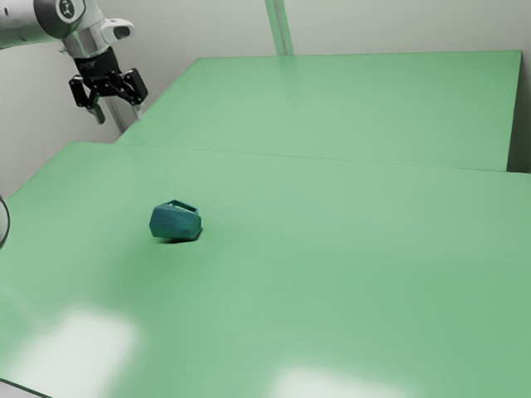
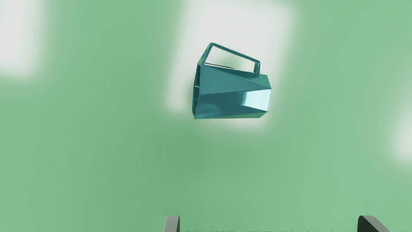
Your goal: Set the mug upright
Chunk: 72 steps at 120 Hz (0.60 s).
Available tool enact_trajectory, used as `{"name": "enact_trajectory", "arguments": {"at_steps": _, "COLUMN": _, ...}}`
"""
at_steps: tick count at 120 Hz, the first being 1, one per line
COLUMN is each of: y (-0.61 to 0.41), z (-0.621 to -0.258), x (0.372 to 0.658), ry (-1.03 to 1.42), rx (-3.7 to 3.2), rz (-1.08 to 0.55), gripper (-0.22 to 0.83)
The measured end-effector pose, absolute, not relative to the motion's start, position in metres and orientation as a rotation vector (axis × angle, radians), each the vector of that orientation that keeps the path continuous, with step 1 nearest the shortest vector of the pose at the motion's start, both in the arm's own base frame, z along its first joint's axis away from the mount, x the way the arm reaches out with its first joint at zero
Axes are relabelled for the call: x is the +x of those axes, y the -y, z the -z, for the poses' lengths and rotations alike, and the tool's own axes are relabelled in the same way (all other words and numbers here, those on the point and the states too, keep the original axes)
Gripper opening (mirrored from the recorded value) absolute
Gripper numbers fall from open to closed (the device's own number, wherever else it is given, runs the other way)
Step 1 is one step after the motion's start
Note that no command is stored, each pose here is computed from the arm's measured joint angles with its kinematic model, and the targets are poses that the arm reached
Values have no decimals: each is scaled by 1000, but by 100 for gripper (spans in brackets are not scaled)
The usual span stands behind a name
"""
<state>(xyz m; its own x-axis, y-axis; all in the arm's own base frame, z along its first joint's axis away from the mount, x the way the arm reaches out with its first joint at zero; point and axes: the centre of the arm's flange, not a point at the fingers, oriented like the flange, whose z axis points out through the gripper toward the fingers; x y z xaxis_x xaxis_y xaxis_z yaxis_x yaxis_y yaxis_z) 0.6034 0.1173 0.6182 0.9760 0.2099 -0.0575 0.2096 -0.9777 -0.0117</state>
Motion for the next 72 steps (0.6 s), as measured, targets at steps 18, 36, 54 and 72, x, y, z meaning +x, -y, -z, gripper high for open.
{"name": "enact_trajectory", "arguments": {"at_steps": 18, "y": -110, "z": -614, "x": 605, "ry": 289, "rx": -3141, "rz": -101, "gripper": 62}}
{"name": "enact_trajectory", "arguments": {"at_steps": 36, "y": -154, "z": -577, "x": 613, "ry": 418, "rx": -3206, "rz": -151, "gripper": 61}}
{"name": "enact_trajectory", "arguments": {"at_steps": 54, "y": -258, "z": -489, "x": 599, "ry": 784, "rx": -3396, "rz": -197, "gripper": 62}}
{"name": "enact_trajectory", "arguments": {"at_steps": 72, "y": -301, "z": -400, "x": 580, "ry": 1056, "rx": -3650, "rz": -136, "gripper": 62}}
